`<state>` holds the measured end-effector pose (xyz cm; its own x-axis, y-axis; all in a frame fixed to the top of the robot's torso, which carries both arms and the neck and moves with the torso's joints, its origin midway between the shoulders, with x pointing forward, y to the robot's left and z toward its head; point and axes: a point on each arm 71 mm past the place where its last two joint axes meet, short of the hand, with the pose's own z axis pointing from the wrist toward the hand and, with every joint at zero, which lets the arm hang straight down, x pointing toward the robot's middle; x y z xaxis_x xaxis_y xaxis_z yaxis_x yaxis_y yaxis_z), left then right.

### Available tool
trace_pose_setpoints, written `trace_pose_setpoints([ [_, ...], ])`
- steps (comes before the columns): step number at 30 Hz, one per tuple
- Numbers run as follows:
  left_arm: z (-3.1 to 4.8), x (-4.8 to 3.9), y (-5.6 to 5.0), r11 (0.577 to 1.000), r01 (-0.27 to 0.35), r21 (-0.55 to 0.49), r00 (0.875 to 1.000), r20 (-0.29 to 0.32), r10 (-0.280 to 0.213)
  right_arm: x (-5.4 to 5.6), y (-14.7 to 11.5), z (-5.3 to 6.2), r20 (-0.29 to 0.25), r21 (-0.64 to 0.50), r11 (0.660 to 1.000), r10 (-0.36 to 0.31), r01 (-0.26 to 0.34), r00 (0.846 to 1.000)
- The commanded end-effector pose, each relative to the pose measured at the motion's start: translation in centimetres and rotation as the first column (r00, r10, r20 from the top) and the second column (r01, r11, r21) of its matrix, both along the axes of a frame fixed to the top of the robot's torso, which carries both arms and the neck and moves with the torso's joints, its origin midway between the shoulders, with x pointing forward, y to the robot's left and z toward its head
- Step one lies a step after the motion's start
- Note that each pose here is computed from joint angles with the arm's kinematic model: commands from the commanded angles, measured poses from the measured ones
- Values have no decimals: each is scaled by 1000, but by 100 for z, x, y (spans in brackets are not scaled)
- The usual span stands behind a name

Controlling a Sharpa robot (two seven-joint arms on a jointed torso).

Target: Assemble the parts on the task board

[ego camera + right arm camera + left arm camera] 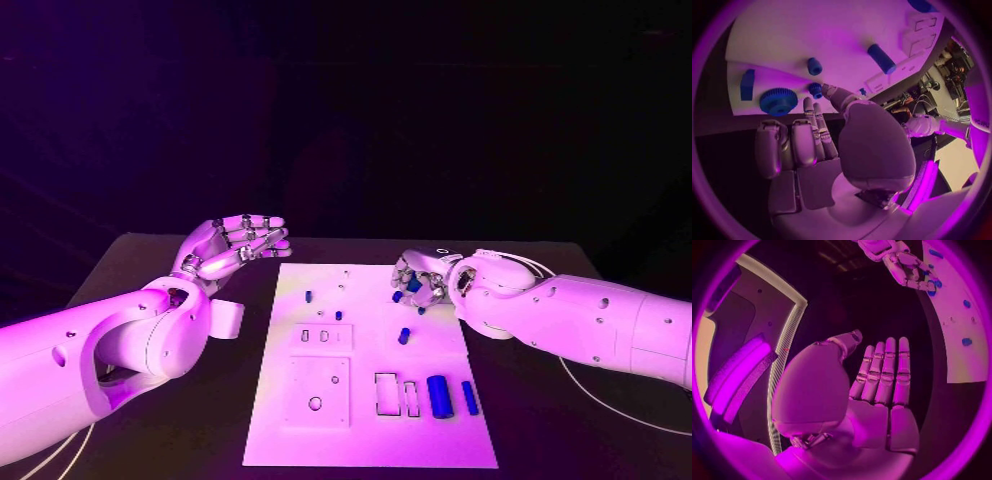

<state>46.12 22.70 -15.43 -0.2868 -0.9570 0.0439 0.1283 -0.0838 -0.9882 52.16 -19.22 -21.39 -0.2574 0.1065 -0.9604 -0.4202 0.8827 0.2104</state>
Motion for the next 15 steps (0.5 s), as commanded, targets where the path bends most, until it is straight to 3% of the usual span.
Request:
trace_pose_setpoints([
  [1,18,-3,-22,1000,20,-16,1000,0,-20,-7,20,-17,-7,-23,1000,11,-11,1000],
  [15,15,0,-20,1000,24,-17,1000,-6,-24,4,33,-41,-22,-12,1000,-4,3,1000],
])
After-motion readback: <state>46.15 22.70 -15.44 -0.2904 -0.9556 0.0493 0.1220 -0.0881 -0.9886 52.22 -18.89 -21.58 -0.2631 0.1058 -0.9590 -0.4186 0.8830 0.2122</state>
